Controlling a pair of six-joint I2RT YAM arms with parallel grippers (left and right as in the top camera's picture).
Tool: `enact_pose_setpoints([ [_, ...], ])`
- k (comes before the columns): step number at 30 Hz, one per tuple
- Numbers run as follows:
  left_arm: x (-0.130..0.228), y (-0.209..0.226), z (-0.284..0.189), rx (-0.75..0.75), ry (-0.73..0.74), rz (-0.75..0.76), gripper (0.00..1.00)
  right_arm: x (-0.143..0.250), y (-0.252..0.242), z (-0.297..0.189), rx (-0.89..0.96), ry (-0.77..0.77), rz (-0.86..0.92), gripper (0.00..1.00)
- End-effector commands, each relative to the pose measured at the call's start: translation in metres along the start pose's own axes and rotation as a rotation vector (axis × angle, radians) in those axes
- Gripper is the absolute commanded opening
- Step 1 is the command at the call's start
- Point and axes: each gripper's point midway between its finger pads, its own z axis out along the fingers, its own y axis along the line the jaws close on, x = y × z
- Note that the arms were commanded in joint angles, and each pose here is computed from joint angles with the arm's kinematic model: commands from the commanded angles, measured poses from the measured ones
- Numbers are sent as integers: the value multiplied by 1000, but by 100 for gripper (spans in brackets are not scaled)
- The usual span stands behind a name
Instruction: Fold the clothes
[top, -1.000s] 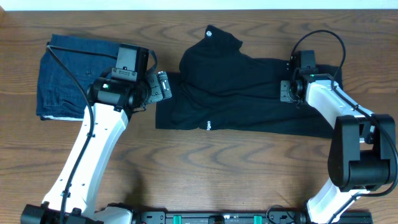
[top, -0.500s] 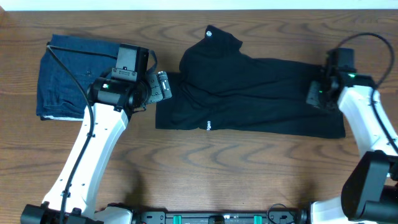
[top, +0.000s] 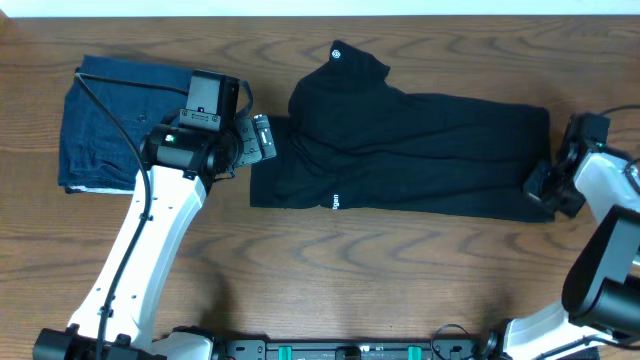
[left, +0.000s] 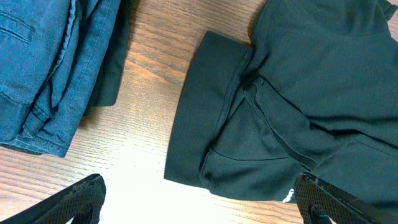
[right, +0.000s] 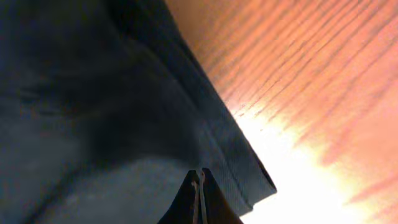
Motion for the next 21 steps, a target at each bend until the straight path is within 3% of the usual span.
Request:
enact_pose_setpoints([
  [1, -2, 3, -2, -10, -9, -5, 98, 11, -14, 16, 49, 37, 28, 1],
  [11, -2, 3, -2, -10, -9, -5, 98, 1, -37, 20, 85, 27, 137, 2],
  [17, -2, 3, -2, -10, -9, -5, 98, -34, 7, -16, -153, 5, 144, 20],
  [21, -7, 0, -2, 0, -29, -6, 98, -52, 36, -55, -266, -7, 23, 26],
])
